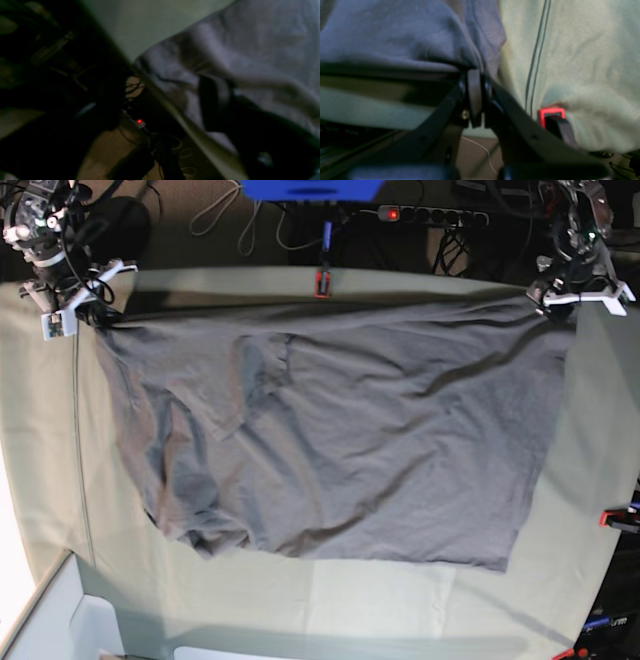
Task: Layout the t-shirt on the table in an organized manner, then fold the t-shirt properly
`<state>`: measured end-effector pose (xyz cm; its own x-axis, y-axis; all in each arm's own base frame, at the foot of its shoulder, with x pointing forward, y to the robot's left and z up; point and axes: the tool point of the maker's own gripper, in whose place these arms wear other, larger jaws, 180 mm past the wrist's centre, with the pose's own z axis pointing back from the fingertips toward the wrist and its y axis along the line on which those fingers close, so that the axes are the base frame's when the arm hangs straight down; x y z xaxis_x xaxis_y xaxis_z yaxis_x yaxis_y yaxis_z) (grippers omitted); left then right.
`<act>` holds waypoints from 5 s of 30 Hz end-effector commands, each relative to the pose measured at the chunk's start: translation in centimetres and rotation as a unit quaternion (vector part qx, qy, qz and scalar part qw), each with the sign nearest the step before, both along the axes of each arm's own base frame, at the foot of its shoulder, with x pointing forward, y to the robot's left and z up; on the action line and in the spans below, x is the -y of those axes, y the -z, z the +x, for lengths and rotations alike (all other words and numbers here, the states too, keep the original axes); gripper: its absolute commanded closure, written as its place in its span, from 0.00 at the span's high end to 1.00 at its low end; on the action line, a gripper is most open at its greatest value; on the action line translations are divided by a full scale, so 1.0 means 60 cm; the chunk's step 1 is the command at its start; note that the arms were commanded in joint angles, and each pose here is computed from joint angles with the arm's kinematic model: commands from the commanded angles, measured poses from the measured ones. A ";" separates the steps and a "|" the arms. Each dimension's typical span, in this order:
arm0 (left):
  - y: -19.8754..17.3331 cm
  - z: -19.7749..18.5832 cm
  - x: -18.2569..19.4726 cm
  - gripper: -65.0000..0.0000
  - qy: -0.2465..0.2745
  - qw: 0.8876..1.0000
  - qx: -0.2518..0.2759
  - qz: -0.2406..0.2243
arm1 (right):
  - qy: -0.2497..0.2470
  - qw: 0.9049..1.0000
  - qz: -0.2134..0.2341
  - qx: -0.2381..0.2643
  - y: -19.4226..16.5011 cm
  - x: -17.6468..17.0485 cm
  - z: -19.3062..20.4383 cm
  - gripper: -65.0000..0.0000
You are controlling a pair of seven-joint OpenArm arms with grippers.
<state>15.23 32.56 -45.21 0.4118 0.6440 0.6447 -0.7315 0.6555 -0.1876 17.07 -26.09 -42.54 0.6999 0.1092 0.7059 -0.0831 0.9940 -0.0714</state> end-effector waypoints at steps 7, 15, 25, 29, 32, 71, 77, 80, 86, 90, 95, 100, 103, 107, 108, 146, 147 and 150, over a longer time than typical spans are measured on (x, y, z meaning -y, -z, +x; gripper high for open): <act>-0.018 0.016 -0.011 0.69 0.004 1.000 0.018 0.016 | -0.008 1.000 -0.005 0.019 -0.016 0.004 0.011 0.00; 0.008 0.016 -0.013 0.50 -0.008 1.000 0.006 0.003 | -0.008 1.000 -0.005 0.018 -0.016 0.005 0.010 0.00; 0.007 0.021 -0.012 0.29 -0.010 1.000 0.009 0.002 | -0.009 1.000 -0.007 0.020 -0.018 0.006 0.012 0.00; 0.004 0.024 -0.013 0.07 -0.009 1.000 0.012 0.003 | -0.009 1.000 -0.007 0.020 -0.018 0.006 0.012 0.00; 0.001 0.024 -0.012 0.00 -0.008 1.000 0.015 0.003 | -0.009 1.000 -0.007 0.020 -0.018 0.006 0.013 0.00; -0.161 0.318 0.060 0.00 0.050 0.977 0.205 -0.010 | 0.018 0.995 -0.021 0.097 -0.078 0.040 0.103 0.00; -0.164 0.357 0.061 0.00 0.045 0.976 0.214 -0.024 | 0.018 0.995 -0.021 0.097 -0.078 0.040 0.103 0.00; -0.152 0.367 0.062 0.02 0.042 0.977 0.206 -0.034 | 0.018 0.995 -0.021 0.097 -0.078 0.040 0.103 0.00; -0.128 0.364 0.077 0.35 0.059 0.982 0.167 -0.068 | 0.018 0.995 -0.021 0.097 -0.078 0.040 0.103 0.00; -0.124 0.359 0.076 0.53 0.059 0.983 0.162 -0.069 | 0.018 0.995 -0.021 0.097 -0.078 0.040 0.103 0.00; -0.104 0.324 0.048 0.53 0.054 0.987 0.139 -0.054 | 0.018 0.995 -0.021 0.097 -0.078 0.040 0.103 0.00; -0.082 0.297 0.042 0.53 0.054 0.991 0.117 -0.048 | 0.018 0.995 -0.021 0.097 -0.078 0.040 0.103 0.00; -0.078 0.295 0.042 0.54 0.053 0.991 0.113 -0.050 | 0.018 0.995 -0.020 0.097 -0.077 0.038 0.103 0.00; -0.072 0.296 0.048 0.54 0.055 0.991 0.110 -0.054 | 0.018 0.995 -0.018 0.097 -0.076 0.037 0.102 0.00; -0.067 0.295 0.051 0.53 0.053 0.991 0.107 -0.058 | 0.018 0.995 -0.018 0.097 -0.076 0.037 0.102 0.00; -0.060 0.150 -0.020 0.00 -0.032 0.994 0.094 -0.037 | 0.020 0.997 -0.019 0.072 -0.058 0.038 0.068 0.00; -0.058 0.147 -0.020 0.00 -0.033 0.995 0.091 -0.037 | 0.020 0.997 -0.018 0.067 -0.054 0.037 0.060 0.00; -0.057 0.144 -0.021 0.00 -0.033 0.995 0.089 -0.035 | 0.026 0.998 -0.012 0.051 -0.040 0.032 0.036 0.00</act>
